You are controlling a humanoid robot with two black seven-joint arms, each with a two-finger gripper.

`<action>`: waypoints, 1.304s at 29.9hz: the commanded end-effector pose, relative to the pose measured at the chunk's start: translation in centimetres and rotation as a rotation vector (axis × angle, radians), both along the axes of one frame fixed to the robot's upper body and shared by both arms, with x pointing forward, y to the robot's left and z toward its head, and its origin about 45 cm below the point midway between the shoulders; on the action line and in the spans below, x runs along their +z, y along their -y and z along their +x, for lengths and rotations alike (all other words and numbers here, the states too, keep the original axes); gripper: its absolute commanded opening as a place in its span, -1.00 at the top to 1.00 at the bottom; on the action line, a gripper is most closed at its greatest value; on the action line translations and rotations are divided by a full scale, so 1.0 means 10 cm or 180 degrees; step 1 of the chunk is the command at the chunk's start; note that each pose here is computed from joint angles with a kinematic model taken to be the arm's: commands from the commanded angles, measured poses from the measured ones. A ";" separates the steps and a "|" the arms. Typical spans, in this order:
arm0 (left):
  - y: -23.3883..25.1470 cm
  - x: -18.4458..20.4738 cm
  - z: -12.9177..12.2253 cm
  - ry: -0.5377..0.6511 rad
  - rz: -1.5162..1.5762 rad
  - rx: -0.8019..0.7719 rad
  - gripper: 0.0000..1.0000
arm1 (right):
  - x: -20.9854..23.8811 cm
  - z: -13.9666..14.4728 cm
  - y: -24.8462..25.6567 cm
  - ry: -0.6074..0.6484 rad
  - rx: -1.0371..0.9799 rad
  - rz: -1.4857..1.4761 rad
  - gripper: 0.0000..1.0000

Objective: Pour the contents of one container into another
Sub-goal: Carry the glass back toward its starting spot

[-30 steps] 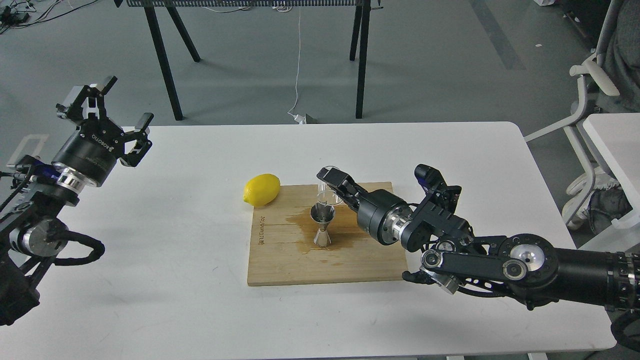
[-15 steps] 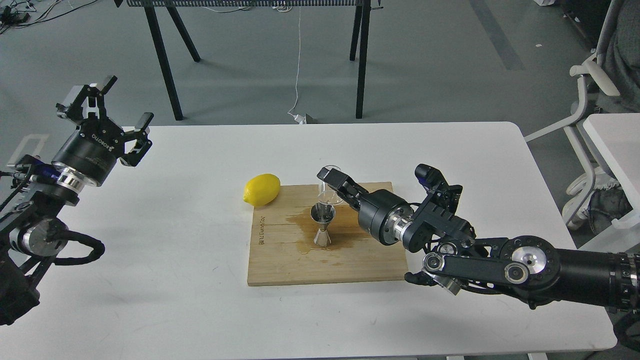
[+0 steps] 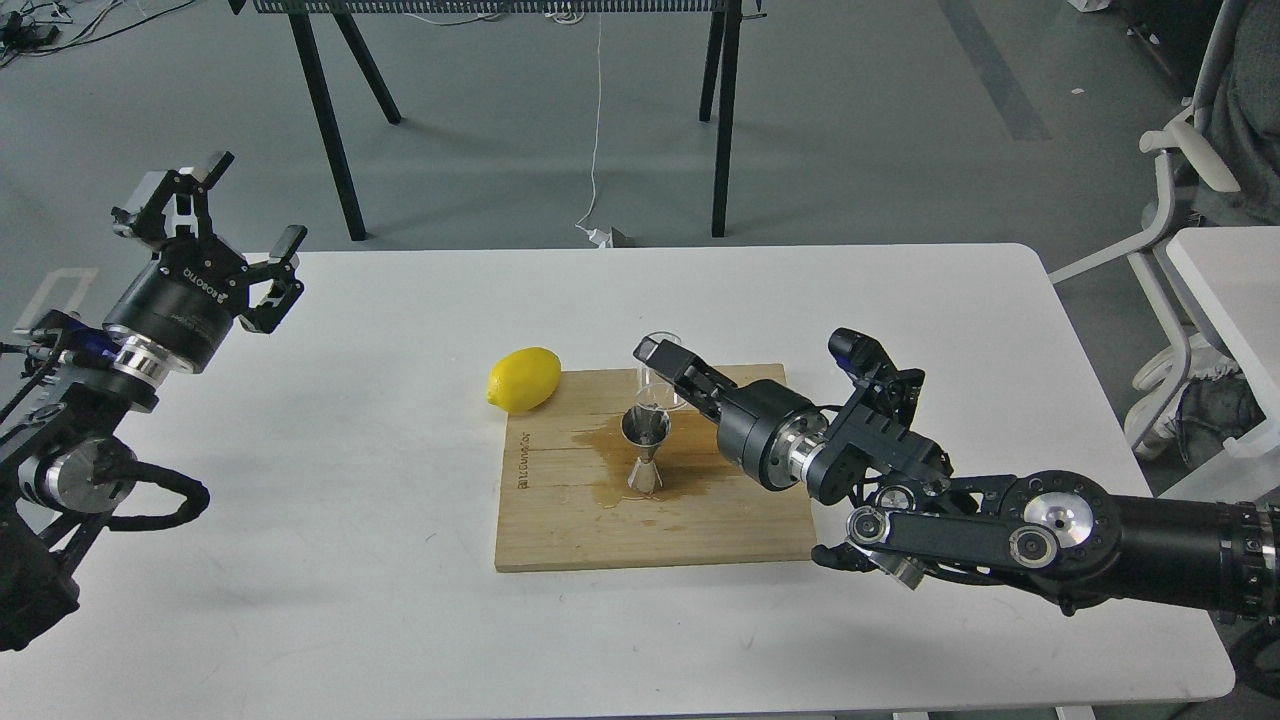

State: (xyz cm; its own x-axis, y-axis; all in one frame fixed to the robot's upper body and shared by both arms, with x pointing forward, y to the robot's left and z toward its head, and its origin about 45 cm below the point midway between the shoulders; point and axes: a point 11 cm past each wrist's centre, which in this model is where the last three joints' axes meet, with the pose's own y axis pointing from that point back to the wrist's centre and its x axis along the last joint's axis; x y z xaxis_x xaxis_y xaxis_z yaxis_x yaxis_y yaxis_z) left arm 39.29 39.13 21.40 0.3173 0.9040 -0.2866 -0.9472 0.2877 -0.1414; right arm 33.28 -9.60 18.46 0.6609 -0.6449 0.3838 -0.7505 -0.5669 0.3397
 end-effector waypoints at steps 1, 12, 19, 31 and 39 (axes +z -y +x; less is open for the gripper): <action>0.00 0.00 0.00 0.0002 -0.0001 0.0001 -0.91 | 0.09 0.07 0.03 -0.0198 -0.0270 0.0332 -0.03; 0.00 0.00 0.00 -0.0002 0.0001 -0.0002 -0.91 | 0.41 0.44 0.49 -0.0732 -0.1462 0.1792 -0.03; 0.00 0.00 0.00 -0.0002 0.0001 -0.0002 -0.91 | 0.32 0.50 1.26 -0.1139 -0.2503 0.2897 -0.03; 0.01 -0.02 -0.01 -0.0015 -0.0001 -0.0004 -0.91 | -0.33 -0.07 2.40 -0.1530 -0.3605 0.4256 -0.03; 0.00 -0.05 -0.03 -0.0034 -0.0001 0.0001 -0.91 | -0.76 -0.31 2.61 -0.1961 -0.3976 0.4910 -0.03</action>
